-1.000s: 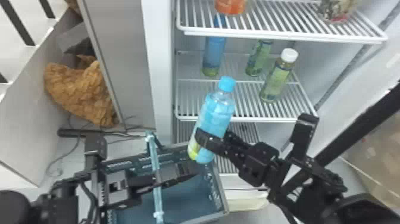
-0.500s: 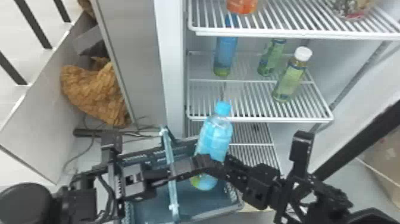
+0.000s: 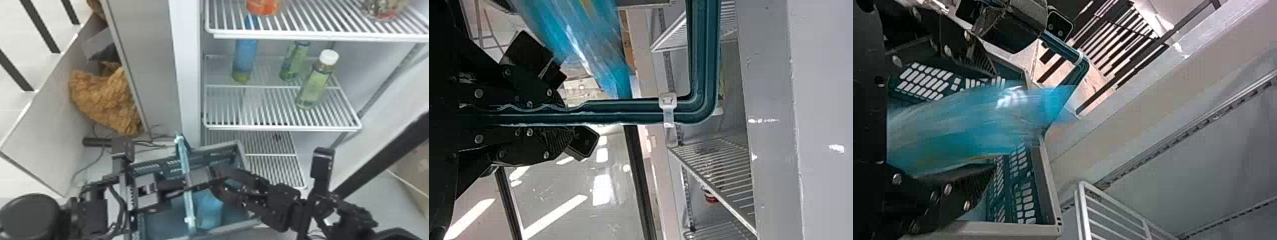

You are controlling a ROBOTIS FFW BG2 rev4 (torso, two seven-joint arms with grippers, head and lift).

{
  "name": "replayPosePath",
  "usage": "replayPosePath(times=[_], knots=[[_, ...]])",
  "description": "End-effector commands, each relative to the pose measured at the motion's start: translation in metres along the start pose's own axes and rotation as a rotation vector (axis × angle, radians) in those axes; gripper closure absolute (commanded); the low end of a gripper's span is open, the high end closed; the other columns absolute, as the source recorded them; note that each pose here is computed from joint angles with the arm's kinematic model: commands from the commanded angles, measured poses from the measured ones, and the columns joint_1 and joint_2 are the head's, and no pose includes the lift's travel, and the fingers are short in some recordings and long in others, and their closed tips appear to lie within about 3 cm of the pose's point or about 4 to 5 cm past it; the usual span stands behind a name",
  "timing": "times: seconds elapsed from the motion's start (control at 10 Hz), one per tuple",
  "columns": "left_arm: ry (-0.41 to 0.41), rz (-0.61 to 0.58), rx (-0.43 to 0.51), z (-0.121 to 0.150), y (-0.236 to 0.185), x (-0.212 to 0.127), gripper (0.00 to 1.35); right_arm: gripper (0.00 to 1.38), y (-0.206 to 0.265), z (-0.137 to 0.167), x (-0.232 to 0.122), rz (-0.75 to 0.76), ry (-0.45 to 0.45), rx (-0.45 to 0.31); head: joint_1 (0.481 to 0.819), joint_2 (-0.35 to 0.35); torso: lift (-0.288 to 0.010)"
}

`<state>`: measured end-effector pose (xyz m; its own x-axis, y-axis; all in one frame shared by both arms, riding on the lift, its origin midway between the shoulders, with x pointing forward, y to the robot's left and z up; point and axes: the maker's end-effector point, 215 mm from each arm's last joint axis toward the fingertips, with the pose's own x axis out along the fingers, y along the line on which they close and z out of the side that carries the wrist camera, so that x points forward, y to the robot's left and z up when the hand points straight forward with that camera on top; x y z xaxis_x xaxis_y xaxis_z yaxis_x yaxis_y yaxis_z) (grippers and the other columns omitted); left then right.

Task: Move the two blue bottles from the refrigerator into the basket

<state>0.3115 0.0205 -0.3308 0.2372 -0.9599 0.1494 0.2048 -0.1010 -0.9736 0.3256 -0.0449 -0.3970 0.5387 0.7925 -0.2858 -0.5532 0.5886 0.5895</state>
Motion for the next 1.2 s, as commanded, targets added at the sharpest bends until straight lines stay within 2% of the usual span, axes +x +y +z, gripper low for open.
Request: replayPosePath(times=[0.0, 0.2, 0.3, 0.5, 0.7, 1.1], knots=[[0.0, -0.001, 0.001, 0.0, 0.0, 0.001, 1.2, 0.15, -0.005, 0.004, -0.004, -0.013, -0.013, -0.003, 0.695, -0.044, -0.22], [0.002, -0.004, 0.001, 0.0, -0.001, 0.001, 1.2, 0.15, -0.022, 0.016, -0.016, -0.063, -0.049, -0.018, 0.695, -0.062, -0.22], [0.002, -0.005, 0.002, 0.0, -0.002, 0.001, 1.2, 0.15, -0.033, 0.033, -0.026, -0.095, -0.102, -0.044, 0.695, -0.071, -0.22], [0.002, -0.01, -0.001, -0.001, -0.002, 0.001, 1.2, 0.15, -0.05, 0.089, -0.049, -0.148, -0.268, -0.136, 0.695, -0.129, -0.22], [0.005, -0.016, -0.003, -0.002, -0.004, 0.003, 1.2, 0.16, -0.068, 0.123, -0.065, -0.193, -0.353, -0.195, 0.695, -0.188, -0.22], [0.011, -0.018, -0.01, -0.006, -0.004, 0.004, 1.2, 0.16, -0.106, 0.175, -0.058, -0.246, -0.478, -0.257, 0.695, -0.238, -0.22]])
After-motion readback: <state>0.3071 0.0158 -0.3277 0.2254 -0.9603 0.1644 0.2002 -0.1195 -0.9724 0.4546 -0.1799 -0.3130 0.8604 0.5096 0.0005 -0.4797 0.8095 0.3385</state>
